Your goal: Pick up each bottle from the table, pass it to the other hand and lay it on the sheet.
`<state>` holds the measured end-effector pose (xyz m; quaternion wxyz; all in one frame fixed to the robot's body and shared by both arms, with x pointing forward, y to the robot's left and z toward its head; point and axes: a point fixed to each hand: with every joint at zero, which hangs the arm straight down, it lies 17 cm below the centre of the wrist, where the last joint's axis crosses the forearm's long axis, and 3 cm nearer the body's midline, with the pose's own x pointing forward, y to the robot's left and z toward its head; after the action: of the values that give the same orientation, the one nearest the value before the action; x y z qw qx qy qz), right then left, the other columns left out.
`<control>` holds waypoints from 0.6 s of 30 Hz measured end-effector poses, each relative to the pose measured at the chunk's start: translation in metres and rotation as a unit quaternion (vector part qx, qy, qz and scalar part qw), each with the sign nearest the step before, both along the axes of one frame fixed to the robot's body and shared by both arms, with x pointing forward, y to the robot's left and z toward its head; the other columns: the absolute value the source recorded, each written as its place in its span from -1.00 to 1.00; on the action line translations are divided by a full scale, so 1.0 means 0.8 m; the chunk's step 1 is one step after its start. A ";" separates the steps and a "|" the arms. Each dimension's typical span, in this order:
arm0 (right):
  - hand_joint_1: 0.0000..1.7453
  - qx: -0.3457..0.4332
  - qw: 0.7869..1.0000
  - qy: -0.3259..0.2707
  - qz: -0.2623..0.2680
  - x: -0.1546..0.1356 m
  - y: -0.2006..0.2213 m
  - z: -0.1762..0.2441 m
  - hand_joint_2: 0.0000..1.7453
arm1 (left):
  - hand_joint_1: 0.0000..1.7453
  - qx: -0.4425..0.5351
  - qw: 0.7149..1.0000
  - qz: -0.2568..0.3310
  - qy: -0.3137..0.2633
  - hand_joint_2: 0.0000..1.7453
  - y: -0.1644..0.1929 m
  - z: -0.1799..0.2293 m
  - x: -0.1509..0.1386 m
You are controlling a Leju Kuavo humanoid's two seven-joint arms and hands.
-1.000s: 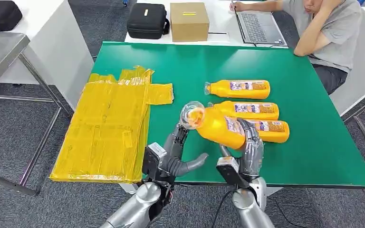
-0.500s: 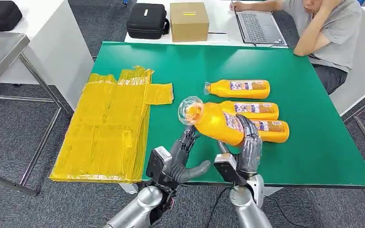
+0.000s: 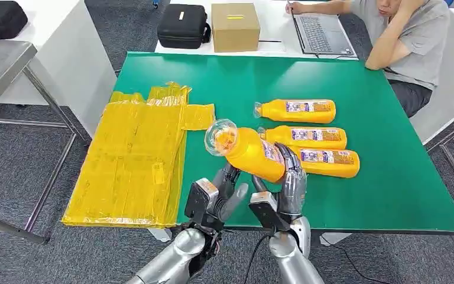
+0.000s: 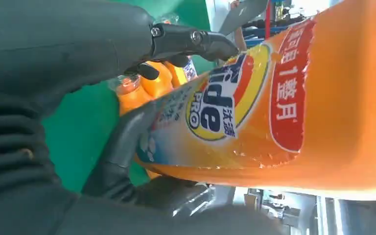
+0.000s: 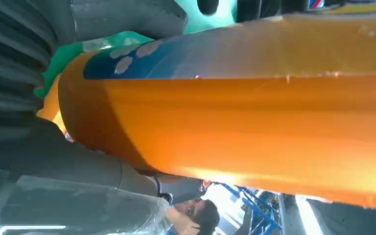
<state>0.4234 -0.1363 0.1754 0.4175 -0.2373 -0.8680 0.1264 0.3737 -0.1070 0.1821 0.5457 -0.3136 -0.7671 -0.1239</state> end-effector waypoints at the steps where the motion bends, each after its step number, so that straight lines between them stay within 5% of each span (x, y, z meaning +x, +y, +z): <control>1: 1.00 0.000 1.000 0.001 0.001 0.001 0.002 0.000 1.00 | -1.00 0.000 1.000 0.001 0.000 -1.00 0.000 0.001 0.000; 5: 1.00 0.001 1.000 0.005 0.006 0.003 0.007 -0.003 1.00 | -1.00 0.002 1.000 0.008 -0.006 -1.00 0.001 0.003 0.002; 6: 1.00 0.002 1.000 0.007 0.008 0.003 0.009 -0.004 1.00 | -1.00 0.004 1.000 0.014 -0.010 1.00 0.002 0.003 0.003; 18: 1.00 0.002 0.999 0.027 0.031 0.005 0.034 -0.020 1.00 | -1.00 0.009 0.997 0.063 -0.039 1.00 0.014 0.017 0.015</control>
<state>0.4271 -0.1093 0.1592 0.4376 -0.2063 -0.8633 0.1440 0.3859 -0.0961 0.1956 0.5249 -0.2551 -0.8048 -0.1082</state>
